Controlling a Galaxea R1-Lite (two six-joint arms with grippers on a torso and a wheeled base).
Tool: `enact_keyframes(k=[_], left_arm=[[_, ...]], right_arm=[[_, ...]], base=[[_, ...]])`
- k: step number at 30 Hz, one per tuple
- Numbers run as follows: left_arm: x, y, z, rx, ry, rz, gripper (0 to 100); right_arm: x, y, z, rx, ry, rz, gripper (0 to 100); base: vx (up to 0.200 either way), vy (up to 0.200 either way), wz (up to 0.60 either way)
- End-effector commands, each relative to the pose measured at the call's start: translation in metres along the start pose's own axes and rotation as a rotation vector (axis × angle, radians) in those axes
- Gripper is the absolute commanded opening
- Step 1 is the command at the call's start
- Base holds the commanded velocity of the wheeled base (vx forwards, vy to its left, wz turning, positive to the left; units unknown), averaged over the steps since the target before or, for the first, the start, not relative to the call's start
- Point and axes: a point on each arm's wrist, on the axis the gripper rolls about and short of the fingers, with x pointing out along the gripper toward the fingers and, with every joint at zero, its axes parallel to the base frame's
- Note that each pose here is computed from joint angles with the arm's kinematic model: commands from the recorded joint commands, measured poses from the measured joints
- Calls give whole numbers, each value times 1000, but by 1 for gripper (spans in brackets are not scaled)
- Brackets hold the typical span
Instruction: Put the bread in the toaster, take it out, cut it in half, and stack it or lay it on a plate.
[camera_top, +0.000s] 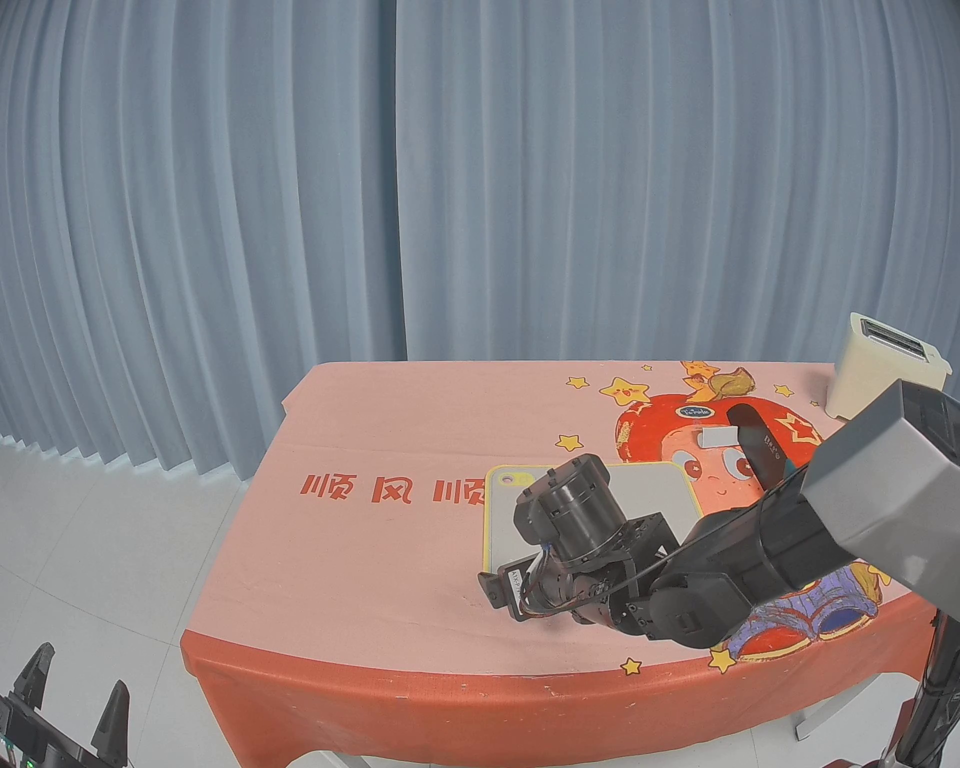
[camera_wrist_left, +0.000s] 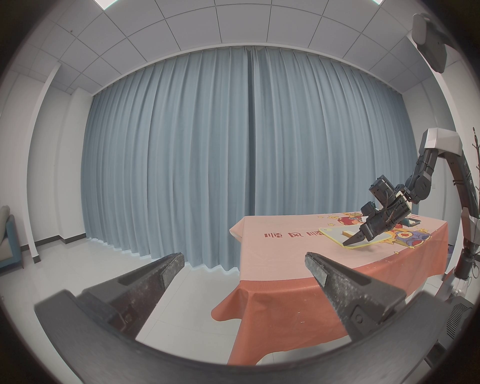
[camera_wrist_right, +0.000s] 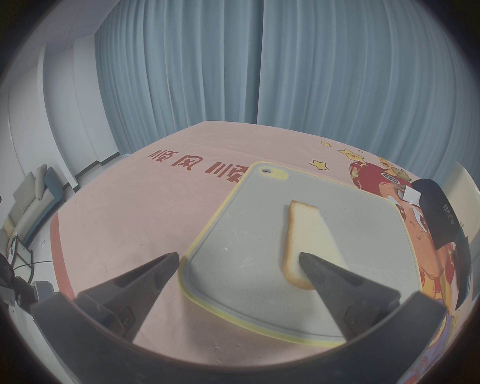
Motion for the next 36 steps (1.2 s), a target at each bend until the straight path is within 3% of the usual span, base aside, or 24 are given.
enact_keyframes(k=[1,18,36], left_arm=[[1,0,-5,0,17,0,100],[1,0,-5,0,17,0,100],[1,0,-5,0,17,0,100]], right_arm=[[2,0,-1,-3,5,0,0],[-3,1,0,-5,-4,-2,0],[-43,-5,15,7,-78,28,0]], base=[[0,0,0],[0,0,0],[0,0,0]])
